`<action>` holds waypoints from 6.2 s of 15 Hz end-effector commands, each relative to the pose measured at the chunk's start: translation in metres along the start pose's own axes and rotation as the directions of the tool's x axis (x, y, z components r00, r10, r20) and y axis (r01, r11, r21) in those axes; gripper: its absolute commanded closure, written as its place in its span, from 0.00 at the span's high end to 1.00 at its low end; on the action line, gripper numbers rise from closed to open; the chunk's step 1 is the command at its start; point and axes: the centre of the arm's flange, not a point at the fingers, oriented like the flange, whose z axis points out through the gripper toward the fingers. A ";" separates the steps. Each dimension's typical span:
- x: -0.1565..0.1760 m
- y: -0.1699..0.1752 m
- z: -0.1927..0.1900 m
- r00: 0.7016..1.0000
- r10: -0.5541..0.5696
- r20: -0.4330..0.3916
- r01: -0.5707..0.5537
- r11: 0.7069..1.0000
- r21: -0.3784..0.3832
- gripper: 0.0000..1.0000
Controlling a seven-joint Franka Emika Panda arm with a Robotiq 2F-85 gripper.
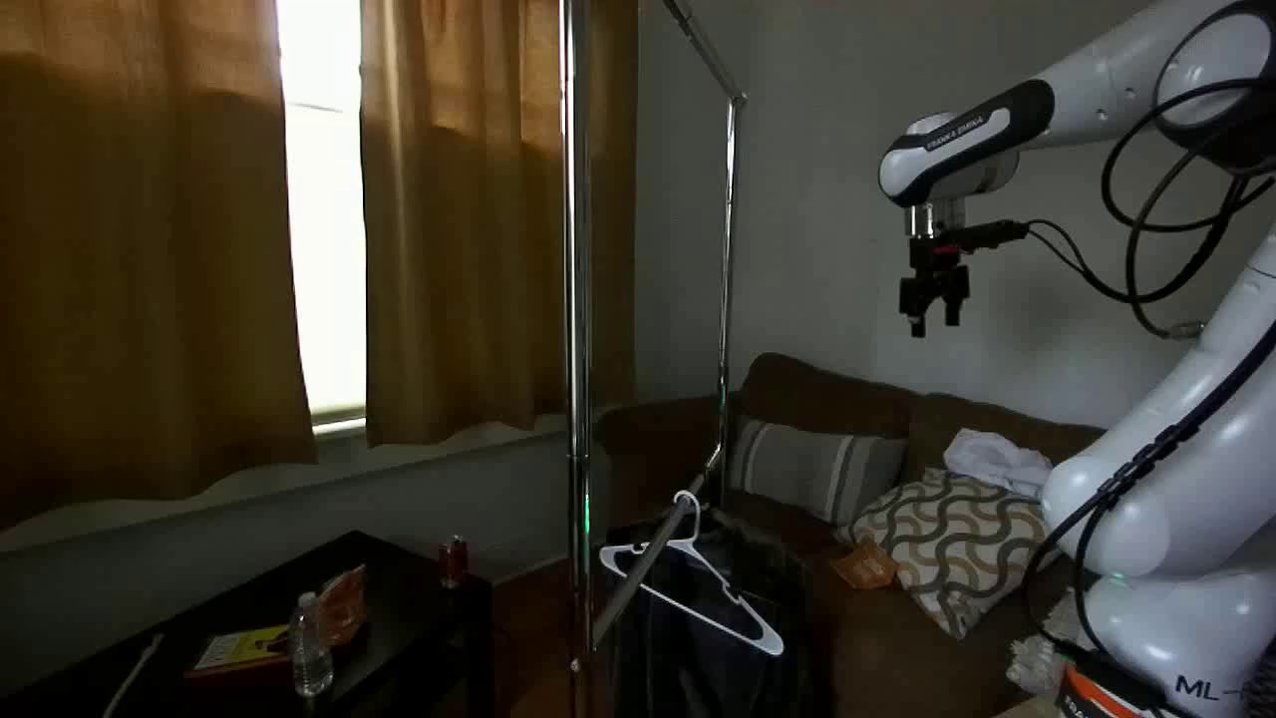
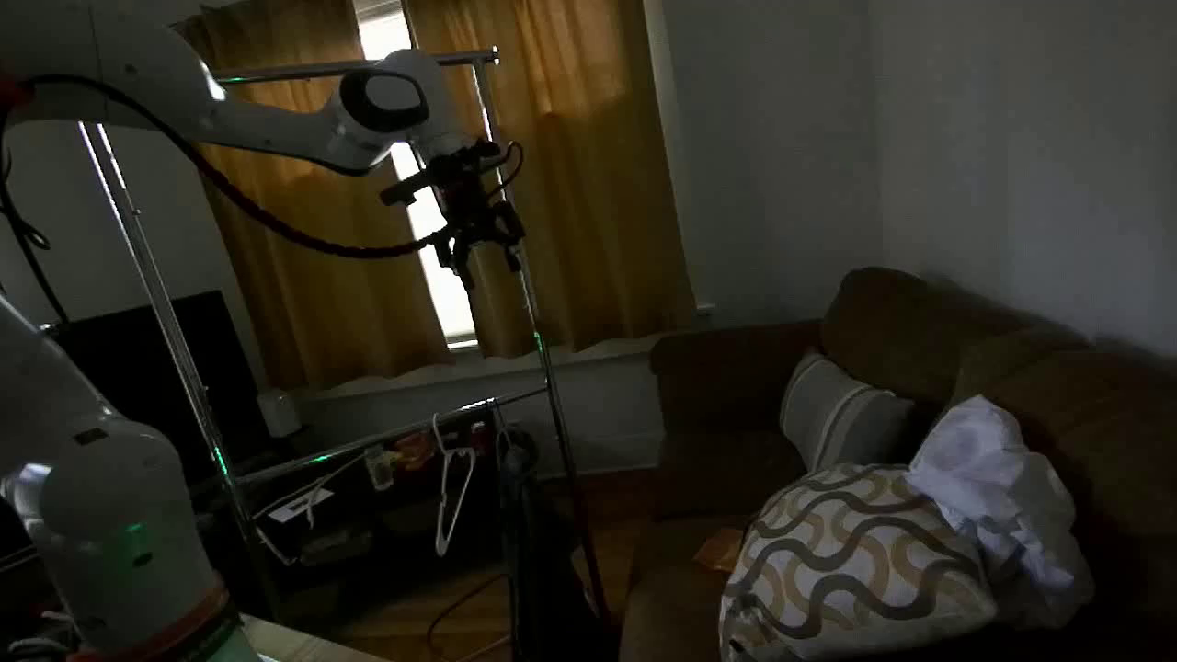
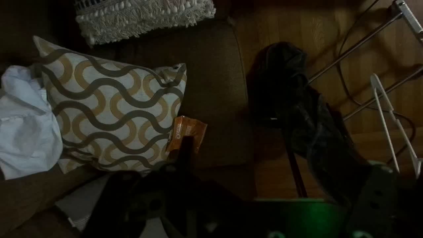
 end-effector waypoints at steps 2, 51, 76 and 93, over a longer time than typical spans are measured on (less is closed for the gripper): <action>0.000 0.000 0.000 1.000 0.000 0.000 0.000 1.000 0.000 1.00; 0.016 -0.133 0.225 0.897 -0.387 -0.213 0.441 0.776 0.451 1.00; 0.097 -0.284 0.357 0.837 -0.277 -0.473 0.512 0.702 0.495 1.00; 0.149 -0.336 0.413 0.685 -0.250 -0.685 0.602 0.723 0.338 0.20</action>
